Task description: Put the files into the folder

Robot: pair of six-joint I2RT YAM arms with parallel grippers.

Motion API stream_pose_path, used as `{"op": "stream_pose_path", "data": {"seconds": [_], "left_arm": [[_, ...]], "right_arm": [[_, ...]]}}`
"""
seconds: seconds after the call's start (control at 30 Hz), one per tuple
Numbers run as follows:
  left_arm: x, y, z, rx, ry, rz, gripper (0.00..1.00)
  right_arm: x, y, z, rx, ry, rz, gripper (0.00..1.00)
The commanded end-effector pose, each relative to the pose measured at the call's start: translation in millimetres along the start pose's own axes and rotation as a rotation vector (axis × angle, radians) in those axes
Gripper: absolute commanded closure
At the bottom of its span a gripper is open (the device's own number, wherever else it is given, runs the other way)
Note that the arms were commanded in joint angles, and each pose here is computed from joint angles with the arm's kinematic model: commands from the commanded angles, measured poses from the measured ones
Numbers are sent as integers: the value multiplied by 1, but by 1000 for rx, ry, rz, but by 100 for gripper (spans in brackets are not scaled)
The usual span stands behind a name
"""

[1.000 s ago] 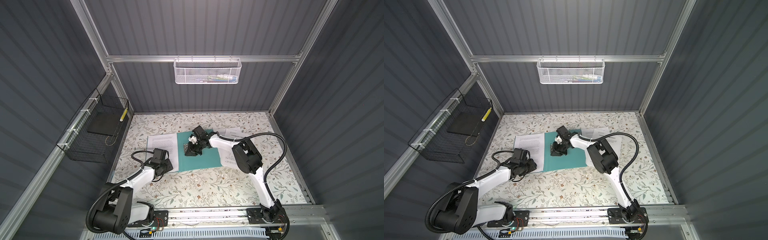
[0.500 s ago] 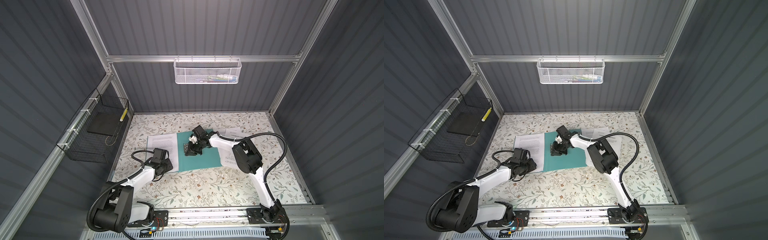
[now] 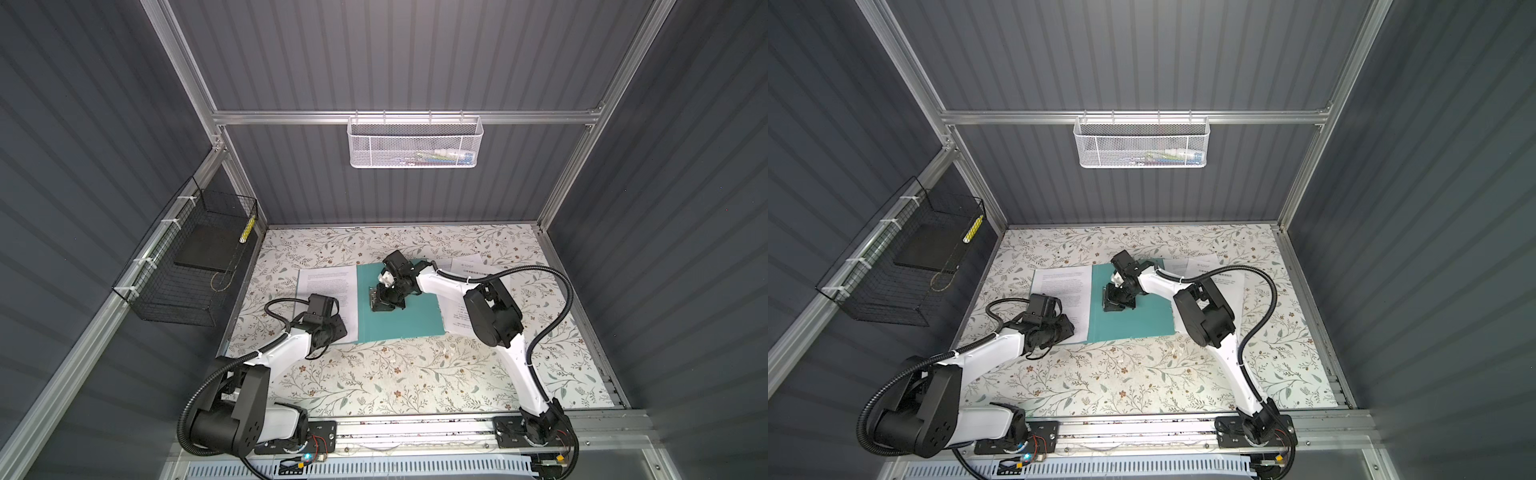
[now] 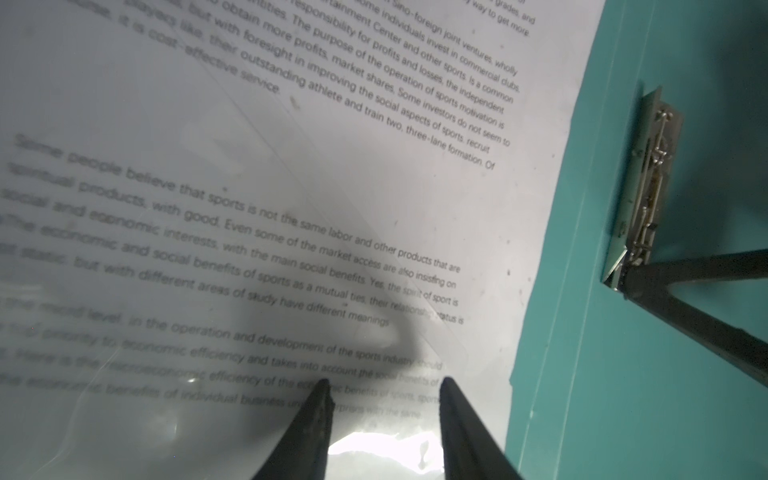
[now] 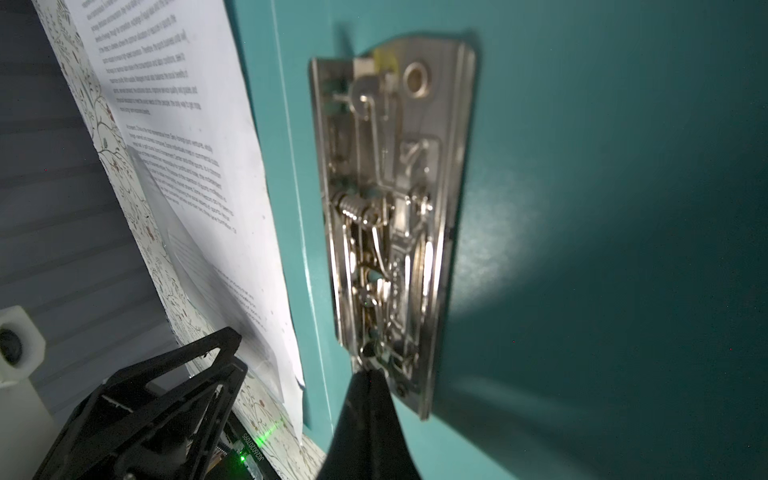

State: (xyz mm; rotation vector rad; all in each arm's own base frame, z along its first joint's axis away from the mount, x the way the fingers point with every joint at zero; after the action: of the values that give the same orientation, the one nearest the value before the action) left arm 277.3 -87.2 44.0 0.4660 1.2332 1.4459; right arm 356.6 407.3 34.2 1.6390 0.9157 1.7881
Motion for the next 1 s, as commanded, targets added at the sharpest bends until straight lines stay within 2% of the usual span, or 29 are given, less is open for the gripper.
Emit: {"op": "stream_pose_path", "data": {"seconds": [0.0, 0.07, 0.23, 0.4, 0.5, 0.63, 0.77, 0.9, 0.97], "left_arm": [[27, -8, -28, 120, 24, 100, 56], [27, -9, -27, 126, 29, 103, 56], [28, -11, -27, 134, 35, 111, 56], [31, -10, -26, 128, 41, 119, 56], [31, -9, -27, 125, 45, 122, 56], [31, -9, -27, 122, 45, 119, 56], [32, -10, -26, 126, 47, 128, 56], [33, -12, -27, 138, 49, 139, 56], [33, -13, -28, 143, 47, 139, 56]], "right_arm": [[-81, -21, -21, 71, -119, -241, 100], [-77, -17, -17, 70, -112, -212, 100], [-43, -4, -2, 66, -95, 18, 100], [-23, 10, 9, 56, -90, 116, 100], [-26, 11, 11, 53, -102, 98, 100], [-23, 14, 12, 48, -159, 214, 100], [-38, 15, 12, 23, -158, 102, 100], [-67, 14, 7, 20, -123, -115, 100], [-67, 15, 5, 18, -121, -103, 100]]}}
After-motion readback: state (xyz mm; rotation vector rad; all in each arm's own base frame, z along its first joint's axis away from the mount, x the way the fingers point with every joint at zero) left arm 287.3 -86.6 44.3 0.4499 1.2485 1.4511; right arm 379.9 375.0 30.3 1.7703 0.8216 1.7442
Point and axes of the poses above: each gripper's point midway between its finger pads, its own y axis back along the fingers, its own x axis along the line the jaws close on, z = x × y, the point moved 2 cm from there along y, back along the fingers, and after that the axes turned 2 degrees about y, right-handed, at the moved point
